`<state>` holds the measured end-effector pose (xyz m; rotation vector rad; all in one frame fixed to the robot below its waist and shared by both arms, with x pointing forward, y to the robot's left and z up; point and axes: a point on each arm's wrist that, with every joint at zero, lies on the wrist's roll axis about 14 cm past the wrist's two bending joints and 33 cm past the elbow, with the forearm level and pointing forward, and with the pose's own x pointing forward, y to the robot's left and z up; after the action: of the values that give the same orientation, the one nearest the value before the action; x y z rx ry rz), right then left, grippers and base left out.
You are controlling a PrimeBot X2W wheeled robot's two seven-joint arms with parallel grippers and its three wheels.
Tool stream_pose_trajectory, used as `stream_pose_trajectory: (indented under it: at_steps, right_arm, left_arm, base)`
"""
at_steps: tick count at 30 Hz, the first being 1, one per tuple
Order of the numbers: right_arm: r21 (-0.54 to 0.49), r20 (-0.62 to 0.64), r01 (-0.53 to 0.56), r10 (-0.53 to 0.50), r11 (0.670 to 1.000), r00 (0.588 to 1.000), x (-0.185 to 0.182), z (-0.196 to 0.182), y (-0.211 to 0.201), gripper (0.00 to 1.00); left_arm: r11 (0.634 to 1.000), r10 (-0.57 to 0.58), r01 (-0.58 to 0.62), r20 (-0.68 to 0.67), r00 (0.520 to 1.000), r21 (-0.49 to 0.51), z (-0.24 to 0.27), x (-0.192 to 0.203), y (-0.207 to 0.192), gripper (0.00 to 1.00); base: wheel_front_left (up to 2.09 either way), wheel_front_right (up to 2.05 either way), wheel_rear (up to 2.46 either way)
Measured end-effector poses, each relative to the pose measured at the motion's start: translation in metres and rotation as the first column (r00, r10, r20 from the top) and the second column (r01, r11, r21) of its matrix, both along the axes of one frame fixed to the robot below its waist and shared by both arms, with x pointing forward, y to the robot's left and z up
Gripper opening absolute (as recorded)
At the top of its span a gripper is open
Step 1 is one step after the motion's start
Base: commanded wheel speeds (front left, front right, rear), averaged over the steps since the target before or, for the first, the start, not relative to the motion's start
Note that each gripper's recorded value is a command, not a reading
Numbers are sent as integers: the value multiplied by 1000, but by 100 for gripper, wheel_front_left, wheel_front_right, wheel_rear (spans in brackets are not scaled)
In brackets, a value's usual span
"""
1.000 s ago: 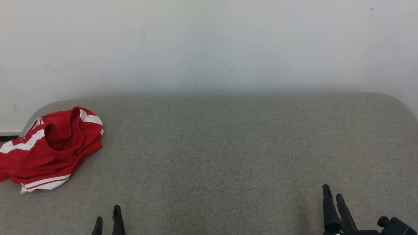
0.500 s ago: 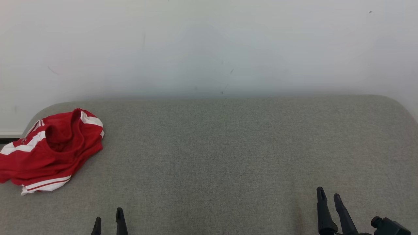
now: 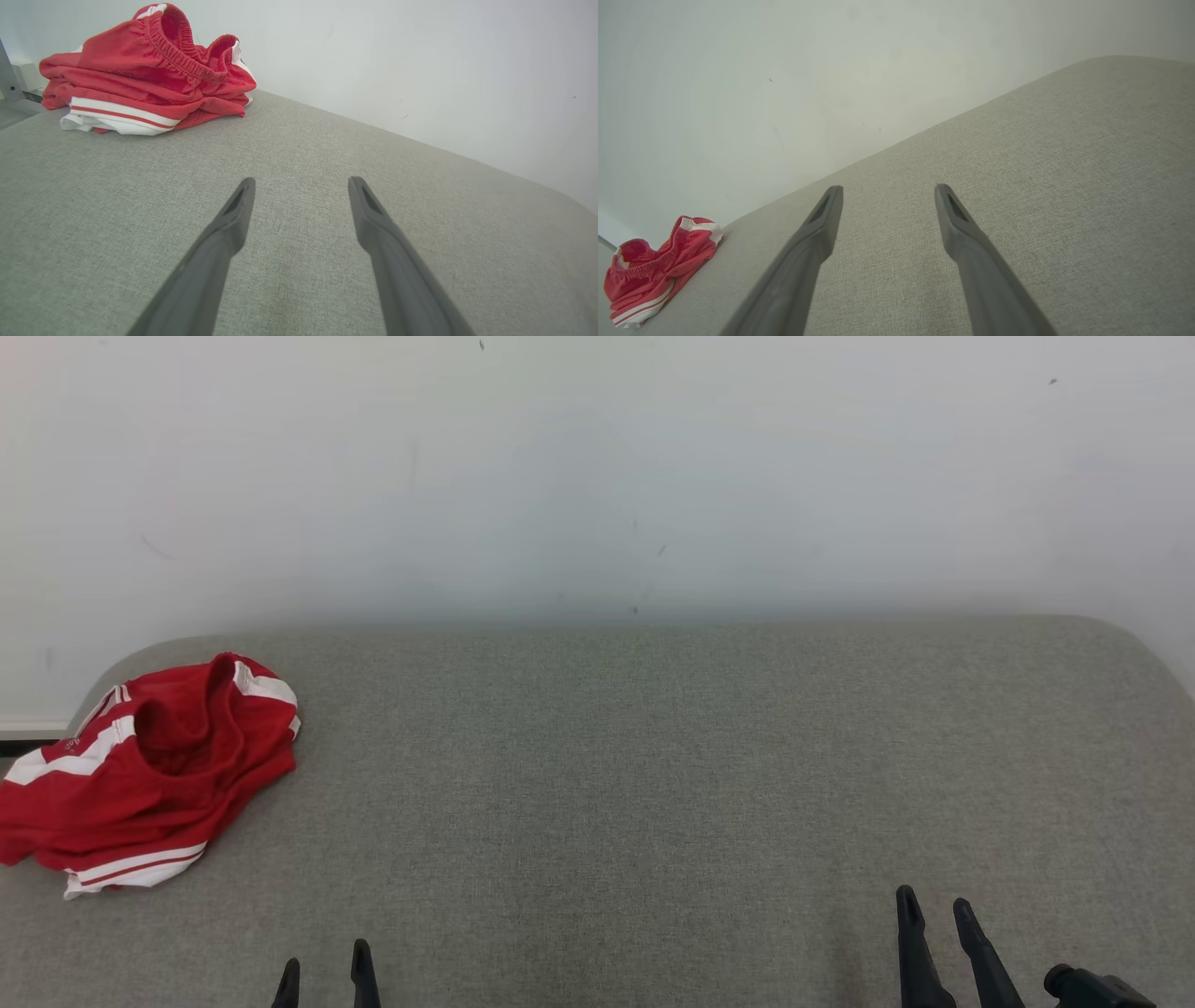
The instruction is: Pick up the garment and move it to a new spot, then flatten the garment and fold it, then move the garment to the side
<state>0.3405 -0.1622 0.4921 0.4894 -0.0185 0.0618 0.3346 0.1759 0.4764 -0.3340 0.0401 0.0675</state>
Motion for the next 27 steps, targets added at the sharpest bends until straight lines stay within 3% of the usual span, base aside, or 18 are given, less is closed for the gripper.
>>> stream_pose_trajectory:
  at_steps: [27]
  right_arm:
    - [-175,31,-17,22,984,999,-8,-1,3,100]
  left_arm:
    - [975,-60,47,52,997,216,8,-9,-13,100]
  base:
    - [0,0,0]
